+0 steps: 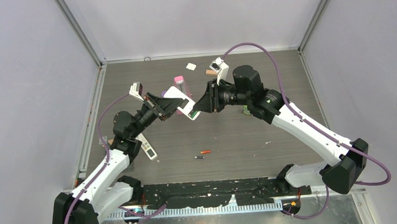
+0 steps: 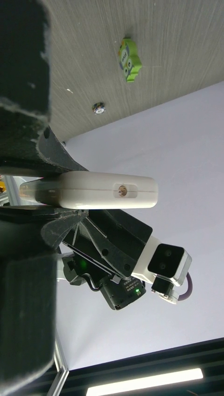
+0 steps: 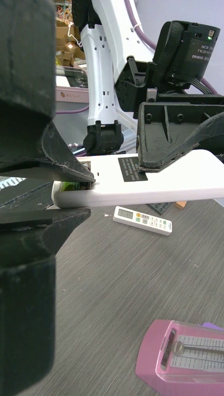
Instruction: Load the batteries into the remote control
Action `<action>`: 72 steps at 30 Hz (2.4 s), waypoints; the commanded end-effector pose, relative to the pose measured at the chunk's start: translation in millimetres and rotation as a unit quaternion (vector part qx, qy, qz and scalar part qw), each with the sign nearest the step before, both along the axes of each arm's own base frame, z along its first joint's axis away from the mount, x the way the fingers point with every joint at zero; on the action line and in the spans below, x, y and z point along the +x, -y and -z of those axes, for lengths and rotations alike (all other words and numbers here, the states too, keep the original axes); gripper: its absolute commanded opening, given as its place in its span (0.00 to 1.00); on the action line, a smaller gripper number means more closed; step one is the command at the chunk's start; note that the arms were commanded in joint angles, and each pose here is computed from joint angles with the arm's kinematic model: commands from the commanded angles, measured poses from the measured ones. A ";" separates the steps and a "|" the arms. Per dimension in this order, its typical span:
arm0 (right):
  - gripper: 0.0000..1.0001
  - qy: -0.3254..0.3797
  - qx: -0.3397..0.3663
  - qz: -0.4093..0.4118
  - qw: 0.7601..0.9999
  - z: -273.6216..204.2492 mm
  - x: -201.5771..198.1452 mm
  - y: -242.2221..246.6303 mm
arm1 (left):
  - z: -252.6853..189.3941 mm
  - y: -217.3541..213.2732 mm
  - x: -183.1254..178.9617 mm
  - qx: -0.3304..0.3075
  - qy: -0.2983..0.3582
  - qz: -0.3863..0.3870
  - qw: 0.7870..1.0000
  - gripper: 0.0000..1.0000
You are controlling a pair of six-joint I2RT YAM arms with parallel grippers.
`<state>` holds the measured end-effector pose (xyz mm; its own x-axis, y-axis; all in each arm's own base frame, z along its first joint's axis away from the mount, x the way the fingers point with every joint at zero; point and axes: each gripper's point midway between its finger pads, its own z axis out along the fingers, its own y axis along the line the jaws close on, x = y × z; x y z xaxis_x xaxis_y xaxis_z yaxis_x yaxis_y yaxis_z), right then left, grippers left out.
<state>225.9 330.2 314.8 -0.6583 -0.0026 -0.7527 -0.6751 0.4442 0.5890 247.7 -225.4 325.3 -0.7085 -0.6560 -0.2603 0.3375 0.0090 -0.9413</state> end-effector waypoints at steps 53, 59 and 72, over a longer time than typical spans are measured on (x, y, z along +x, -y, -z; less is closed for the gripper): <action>0.39 -0.035 0.147 0.416 0.897 146.3 427.6 -26.7 | 23.0 -71.6 49.3 0.129 -0.075 -0.132 0.980 0.00; 0.39 -0.072 0.164 0.444 0.878 173.4 438.5 -26.0 | 23.9 -72.5 55.7 0.129 -0.078 -0.133 0.980 0.00; 0.38 -0.138 0.132 0.498 0.846 220.2 437.9 -11.0 | 28.6 -76.6 66.0 0.121 -0.087 -0.137 0.979 0.00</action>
